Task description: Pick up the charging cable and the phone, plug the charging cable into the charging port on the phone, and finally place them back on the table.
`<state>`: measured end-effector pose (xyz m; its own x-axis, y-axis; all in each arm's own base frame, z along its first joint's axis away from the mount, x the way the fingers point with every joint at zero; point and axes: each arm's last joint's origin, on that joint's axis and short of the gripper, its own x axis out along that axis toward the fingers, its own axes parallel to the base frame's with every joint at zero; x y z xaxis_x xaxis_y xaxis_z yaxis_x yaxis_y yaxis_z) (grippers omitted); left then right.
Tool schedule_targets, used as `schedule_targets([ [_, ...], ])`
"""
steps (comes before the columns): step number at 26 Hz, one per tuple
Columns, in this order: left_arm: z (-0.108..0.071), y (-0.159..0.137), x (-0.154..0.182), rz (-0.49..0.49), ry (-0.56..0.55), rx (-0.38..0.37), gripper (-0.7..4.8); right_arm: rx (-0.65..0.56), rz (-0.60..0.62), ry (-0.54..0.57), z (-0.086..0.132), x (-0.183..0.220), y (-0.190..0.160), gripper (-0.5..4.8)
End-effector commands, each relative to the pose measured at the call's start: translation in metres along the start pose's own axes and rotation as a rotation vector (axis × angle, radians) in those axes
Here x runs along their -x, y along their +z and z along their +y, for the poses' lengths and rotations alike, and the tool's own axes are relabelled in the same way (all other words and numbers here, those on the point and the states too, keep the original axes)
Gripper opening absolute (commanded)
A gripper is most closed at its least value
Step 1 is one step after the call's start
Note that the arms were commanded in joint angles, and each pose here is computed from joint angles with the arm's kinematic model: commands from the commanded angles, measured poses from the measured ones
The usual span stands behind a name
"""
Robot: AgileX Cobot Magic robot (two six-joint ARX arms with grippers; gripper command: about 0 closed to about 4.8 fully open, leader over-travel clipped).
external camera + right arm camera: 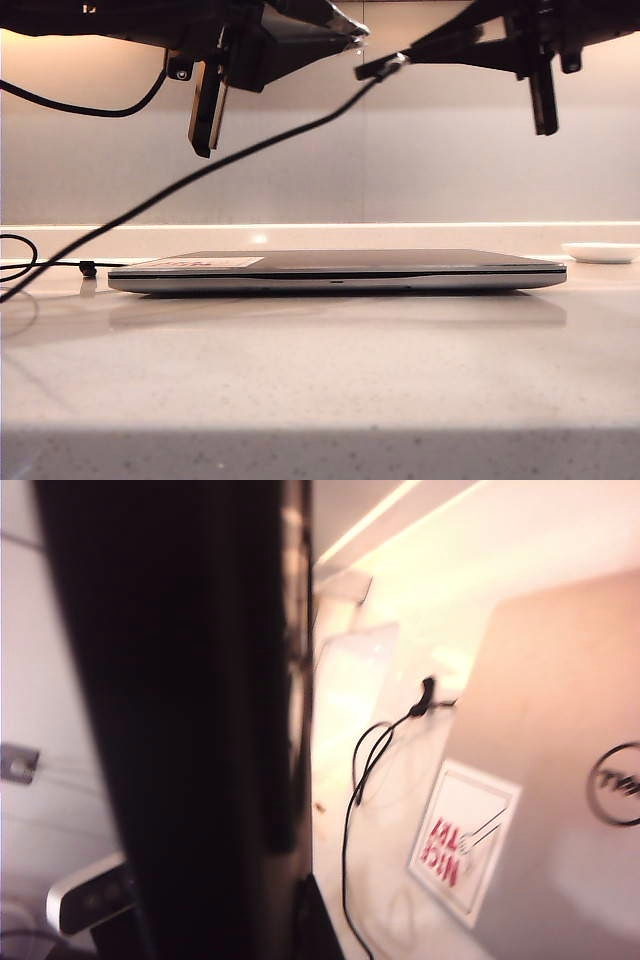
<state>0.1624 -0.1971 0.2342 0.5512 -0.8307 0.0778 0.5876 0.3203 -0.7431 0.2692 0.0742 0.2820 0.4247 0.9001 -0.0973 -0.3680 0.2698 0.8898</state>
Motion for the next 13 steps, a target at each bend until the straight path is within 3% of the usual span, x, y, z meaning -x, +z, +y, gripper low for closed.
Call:
schedule_targets([
  [1,-0.0032,0.0026,-0.0001,-0.018,-0.022,-0.024,1.42,0.054,-0.025,0.026,0.0071,0.0034,0.0045,-0.06],
  [5,-0.0032,0.0024,-0.0001,-0.018,-0.021,-0.073,2.21,0.050,-0.023,0.027,0.0076,0.0023,0.0038,-0.06],
  [13,-0.0024,0.0002,-0.0005,-0.002,-0.010,-0.118,2.20,0.044,-0.011,0.033,0.0093,-0.0010,0.0015,-0.06],
])
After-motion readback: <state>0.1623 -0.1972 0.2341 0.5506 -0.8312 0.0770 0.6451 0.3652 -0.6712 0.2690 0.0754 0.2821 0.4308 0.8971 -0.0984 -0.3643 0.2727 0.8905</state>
